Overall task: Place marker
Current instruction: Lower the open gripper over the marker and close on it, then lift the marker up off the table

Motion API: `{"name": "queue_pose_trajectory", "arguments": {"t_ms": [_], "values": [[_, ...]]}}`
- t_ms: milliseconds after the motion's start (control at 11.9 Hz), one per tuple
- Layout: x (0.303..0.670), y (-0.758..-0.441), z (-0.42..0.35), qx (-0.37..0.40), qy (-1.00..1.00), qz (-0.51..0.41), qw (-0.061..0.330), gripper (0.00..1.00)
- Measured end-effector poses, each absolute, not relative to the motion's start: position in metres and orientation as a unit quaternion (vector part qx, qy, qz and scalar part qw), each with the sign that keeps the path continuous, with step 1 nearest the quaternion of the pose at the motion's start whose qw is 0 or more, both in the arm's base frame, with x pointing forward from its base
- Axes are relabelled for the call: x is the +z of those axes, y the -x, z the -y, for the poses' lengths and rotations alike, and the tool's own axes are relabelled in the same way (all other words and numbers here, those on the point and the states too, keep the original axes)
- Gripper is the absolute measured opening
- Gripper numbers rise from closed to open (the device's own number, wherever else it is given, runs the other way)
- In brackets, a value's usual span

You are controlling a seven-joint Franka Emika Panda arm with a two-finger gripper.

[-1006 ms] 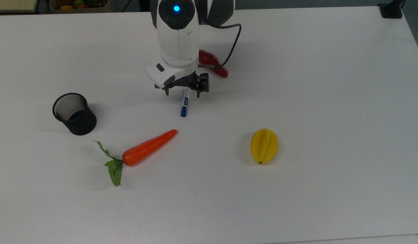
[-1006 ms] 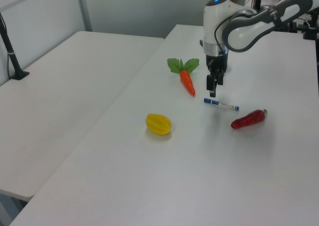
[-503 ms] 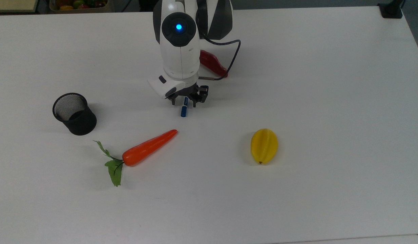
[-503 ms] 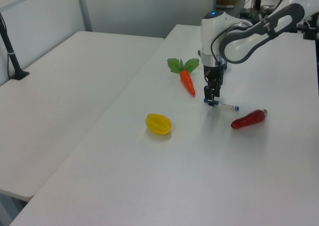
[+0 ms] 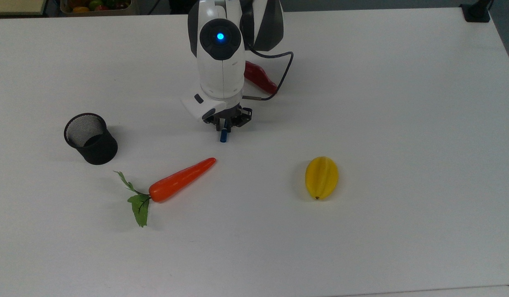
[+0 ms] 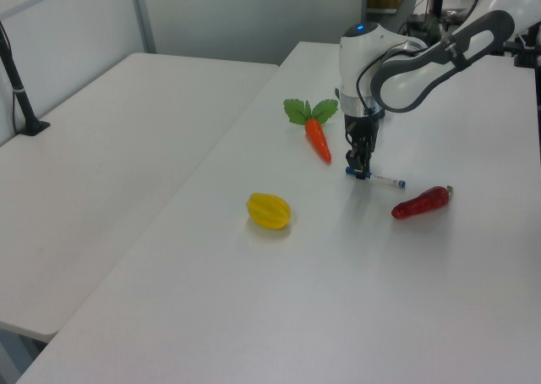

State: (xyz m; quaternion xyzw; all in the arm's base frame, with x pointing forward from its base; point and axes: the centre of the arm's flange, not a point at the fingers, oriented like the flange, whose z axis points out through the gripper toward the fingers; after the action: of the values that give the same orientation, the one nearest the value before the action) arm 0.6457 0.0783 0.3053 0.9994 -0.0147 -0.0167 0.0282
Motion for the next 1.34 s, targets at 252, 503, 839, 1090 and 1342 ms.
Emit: {"name": "queue_pose_trajectory", "arguments": {"t_ms": [252,503,839,1090,1342], "values": [[0.306,-0.646,-0.079,-0.016,-0.999,0.015,0.028,0.16],[0.309,-0.647,-0.079,-0.013,-0.999,0.015,0.028,0.16],[0.361,-0.645,-0.078,-0.003,-0.999,0.018,0.031,0.16],[0.416,-0.633,-0.075,0.002,-0.999,0.021,0.035,0.16],[0.455,-0.628,-0.072,-0.016,-0.999,0.027,0.04,0.16]]}}
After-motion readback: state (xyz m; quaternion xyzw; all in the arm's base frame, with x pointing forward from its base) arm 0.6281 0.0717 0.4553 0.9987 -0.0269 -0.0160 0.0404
